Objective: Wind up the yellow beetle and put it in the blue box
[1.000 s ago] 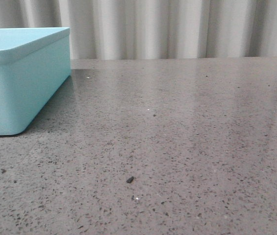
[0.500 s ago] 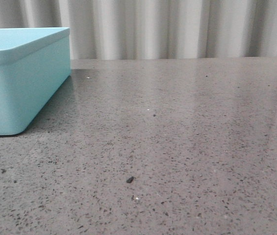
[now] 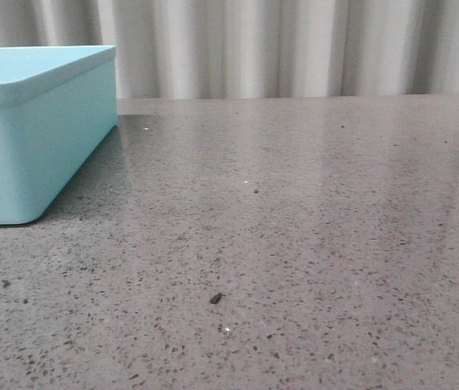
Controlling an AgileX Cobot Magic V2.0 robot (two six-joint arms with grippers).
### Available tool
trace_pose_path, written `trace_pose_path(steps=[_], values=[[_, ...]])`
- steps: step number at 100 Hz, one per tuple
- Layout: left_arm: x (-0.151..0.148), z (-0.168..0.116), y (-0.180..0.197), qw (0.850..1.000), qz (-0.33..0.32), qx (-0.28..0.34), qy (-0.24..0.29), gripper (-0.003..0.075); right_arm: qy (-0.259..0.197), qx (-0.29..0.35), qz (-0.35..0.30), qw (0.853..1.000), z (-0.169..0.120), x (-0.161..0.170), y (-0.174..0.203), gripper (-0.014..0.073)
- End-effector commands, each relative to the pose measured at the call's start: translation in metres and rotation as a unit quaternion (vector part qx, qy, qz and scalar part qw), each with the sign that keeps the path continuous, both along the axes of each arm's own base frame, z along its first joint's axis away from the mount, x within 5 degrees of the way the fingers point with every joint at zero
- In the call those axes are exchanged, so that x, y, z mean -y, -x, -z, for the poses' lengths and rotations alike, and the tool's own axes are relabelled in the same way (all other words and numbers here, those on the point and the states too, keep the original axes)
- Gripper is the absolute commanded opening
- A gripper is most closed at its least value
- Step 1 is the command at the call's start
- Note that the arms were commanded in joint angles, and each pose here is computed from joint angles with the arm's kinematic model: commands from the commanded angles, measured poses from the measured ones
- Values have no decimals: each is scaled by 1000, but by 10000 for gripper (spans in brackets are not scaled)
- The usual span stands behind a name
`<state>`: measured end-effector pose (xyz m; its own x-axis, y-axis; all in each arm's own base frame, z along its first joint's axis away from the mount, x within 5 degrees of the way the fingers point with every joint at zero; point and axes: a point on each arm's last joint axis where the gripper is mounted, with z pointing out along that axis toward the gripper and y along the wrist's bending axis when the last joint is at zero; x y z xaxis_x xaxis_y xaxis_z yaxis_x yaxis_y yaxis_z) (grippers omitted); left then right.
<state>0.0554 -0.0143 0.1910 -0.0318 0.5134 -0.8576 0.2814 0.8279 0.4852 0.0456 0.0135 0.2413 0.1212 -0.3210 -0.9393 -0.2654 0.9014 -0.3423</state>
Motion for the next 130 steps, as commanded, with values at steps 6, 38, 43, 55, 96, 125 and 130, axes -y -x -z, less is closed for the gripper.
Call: trace_pose_path(steps=[6, 38, 43, 55, 96, 125, 130], values=[[0, 4, -2, 1000, -1, 11, 14, -21, -12, 48, -2, 999, -16, 0, 1, -41], [0, 4, -2, 1000, -1, 11, 14, -21, -12, 51, -2, 999, -16, 0, 1, -41], [0, 4, -2, 1000, -1, 11, 14, -21, -12, 51, -2, 999, -16, 0, 1, -41], [0, 4, -2, 1000, -1, 11, 14, -21, -12, 51, -2, 999, -16, 0, 1, -41], [0, 4, -2, 1000, -1, 11, 14, -21, -51, 124, -6, 991, -31, 1, 4, -41], [0, 4, -2, 1000, -1, 11, 14, -21, -140, 92, -17, 986, -30, 1, 4, -41], [0, 4, -2, 1000, -1, 11, 14, -21, -139, 89, -17, 986, -29, 1, 4, -41]])
